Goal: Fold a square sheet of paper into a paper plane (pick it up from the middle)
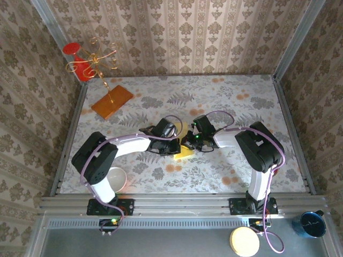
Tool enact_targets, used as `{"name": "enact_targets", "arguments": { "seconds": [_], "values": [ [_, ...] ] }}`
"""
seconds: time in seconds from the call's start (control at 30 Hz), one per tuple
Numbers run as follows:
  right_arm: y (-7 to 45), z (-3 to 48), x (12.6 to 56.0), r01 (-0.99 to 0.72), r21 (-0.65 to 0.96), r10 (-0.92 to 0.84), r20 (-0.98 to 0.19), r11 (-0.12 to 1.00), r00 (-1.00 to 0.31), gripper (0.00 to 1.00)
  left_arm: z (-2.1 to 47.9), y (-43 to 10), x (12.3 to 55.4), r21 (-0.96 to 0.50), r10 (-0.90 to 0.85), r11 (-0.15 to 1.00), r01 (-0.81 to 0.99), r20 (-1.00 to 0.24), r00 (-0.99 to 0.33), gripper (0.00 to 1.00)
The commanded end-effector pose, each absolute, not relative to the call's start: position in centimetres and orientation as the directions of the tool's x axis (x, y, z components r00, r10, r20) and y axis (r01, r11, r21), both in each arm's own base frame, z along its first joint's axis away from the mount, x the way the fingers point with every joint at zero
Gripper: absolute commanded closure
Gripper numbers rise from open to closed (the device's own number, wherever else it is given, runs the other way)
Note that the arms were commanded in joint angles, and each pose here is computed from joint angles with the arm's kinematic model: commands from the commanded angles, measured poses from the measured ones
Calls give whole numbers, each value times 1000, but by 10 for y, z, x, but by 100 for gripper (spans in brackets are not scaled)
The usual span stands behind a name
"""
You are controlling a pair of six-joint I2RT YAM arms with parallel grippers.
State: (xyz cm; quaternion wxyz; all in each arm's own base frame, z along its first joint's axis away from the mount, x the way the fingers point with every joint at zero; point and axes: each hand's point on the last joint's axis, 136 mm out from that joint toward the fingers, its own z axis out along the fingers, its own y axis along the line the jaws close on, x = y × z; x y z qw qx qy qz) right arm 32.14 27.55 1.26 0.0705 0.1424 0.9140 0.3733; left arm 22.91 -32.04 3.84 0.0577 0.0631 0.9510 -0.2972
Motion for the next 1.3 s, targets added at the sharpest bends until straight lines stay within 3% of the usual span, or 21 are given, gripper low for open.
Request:
{"name": "enact_targets", "arguments": {
  "seconds": [0.0,0.87,1.27],
  "values": [
    [236,-45,282,372,513,372,108,773,-922,98,33,-324,226,-567,89,811,142,-119,-989,100],
    [229,-49,280,383,498,378,116,778,-919,99,2,-302,206,-516,102,851,102,-28,-994,100],
    [224,-55,277,398,480,385,130,782,-914,99,-10,-255,155,-478,63,878,19,77,-995,100]
  ]
}}
